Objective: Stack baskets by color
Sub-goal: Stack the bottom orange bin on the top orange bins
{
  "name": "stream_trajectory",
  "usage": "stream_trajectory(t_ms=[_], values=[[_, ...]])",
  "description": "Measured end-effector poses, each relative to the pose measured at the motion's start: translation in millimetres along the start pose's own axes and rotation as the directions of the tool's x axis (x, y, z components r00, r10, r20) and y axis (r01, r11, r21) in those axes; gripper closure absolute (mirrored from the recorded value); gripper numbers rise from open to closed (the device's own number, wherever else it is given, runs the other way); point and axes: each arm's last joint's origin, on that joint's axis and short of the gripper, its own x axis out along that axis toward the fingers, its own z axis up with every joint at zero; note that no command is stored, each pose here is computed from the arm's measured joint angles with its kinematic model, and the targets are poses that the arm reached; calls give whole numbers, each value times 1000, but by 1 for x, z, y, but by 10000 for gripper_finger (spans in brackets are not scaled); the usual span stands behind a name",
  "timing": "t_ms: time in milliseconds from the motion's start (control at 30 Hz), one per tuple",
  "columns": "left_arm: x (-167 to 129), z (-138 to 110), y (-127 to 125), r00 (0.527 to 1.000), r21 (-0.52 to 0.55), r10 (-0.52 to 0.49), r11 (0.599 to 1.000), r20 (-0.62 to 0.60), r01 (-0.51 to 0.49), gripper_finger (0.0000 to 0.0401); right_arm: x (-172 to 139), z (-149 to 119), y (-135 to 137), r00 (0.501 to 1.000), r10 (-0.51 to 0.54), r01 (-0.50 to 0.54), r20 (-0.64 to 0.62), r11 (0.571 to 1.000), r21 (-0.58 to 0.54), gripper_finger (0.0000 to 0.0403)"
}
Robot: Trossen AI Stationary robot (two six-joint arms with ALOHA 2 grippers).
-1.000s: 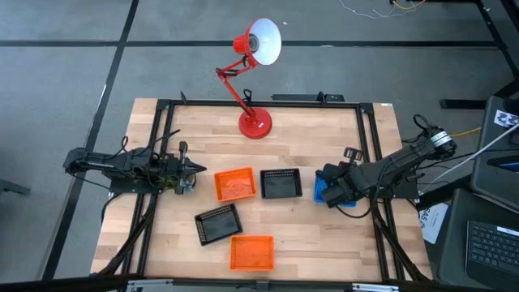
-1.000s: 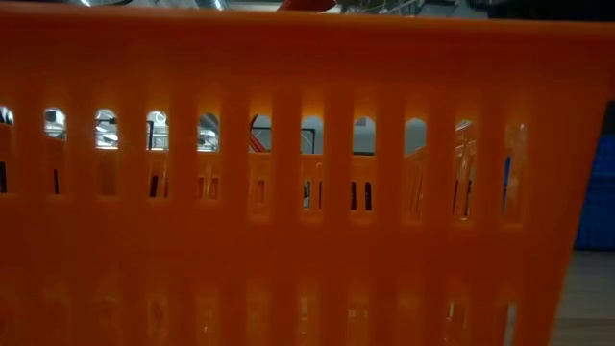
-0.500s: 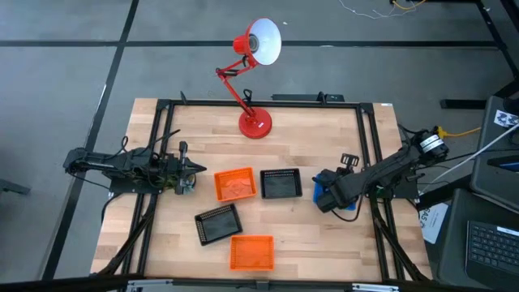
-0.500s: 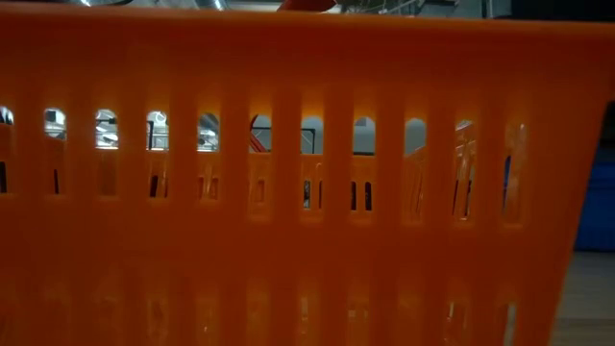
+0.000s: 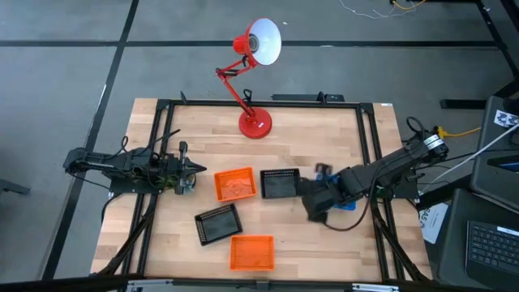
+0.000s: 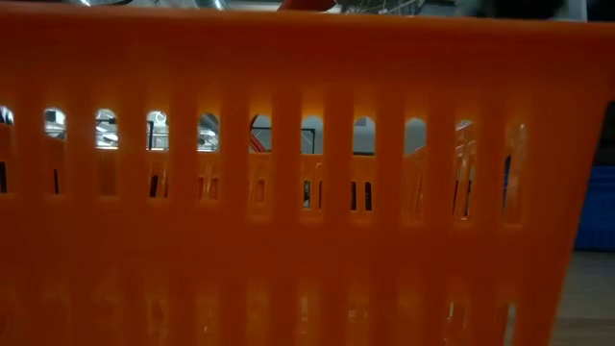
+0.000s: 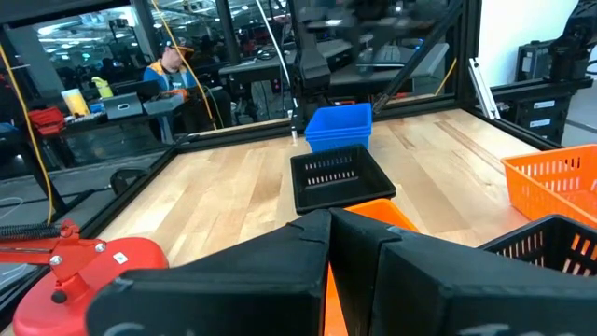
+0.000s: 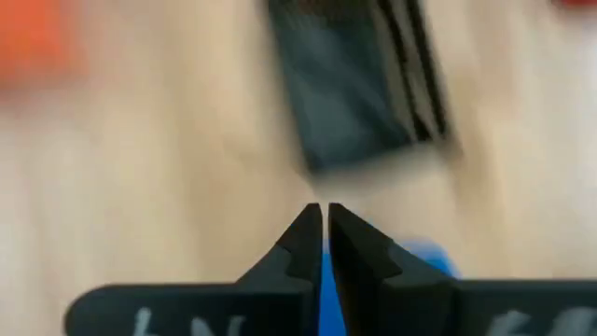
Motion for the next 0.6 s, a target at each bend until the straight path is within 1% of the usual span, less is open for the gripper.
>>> stream_trajectory(t_ms=[67,133,200,300,400,467,600], values=[[0,0,0,1000,0,0,1000,0,0,400,-3,16,10,983,99,-98,155,995,-14,378],[0,0,0,1000,0,0,1000,0,0,400,-5,28,18,947,166,-150,277,986,-76,378],[0,0,0,1000,0,0,1000,0,0,400,-6,40,26,898,210,-173,386,977,-128,378],[0,0,0,1000,0,0,1000,0,0,400,1,54,37,846,239,-181,478,970,-163,378],[0,0,0,1000,1,0,1000,-1,0,400,18,63,50,820,256,-201,512,966,-162,378],[0,0,0,1000,1,0,1000,0,0,400,31,69,59,805,292,-240,517,956,-167,375],[0,0,0,1000,0,0,1000,0,0,400,48,84,71,806,362,-312,468,932,-183,350]])
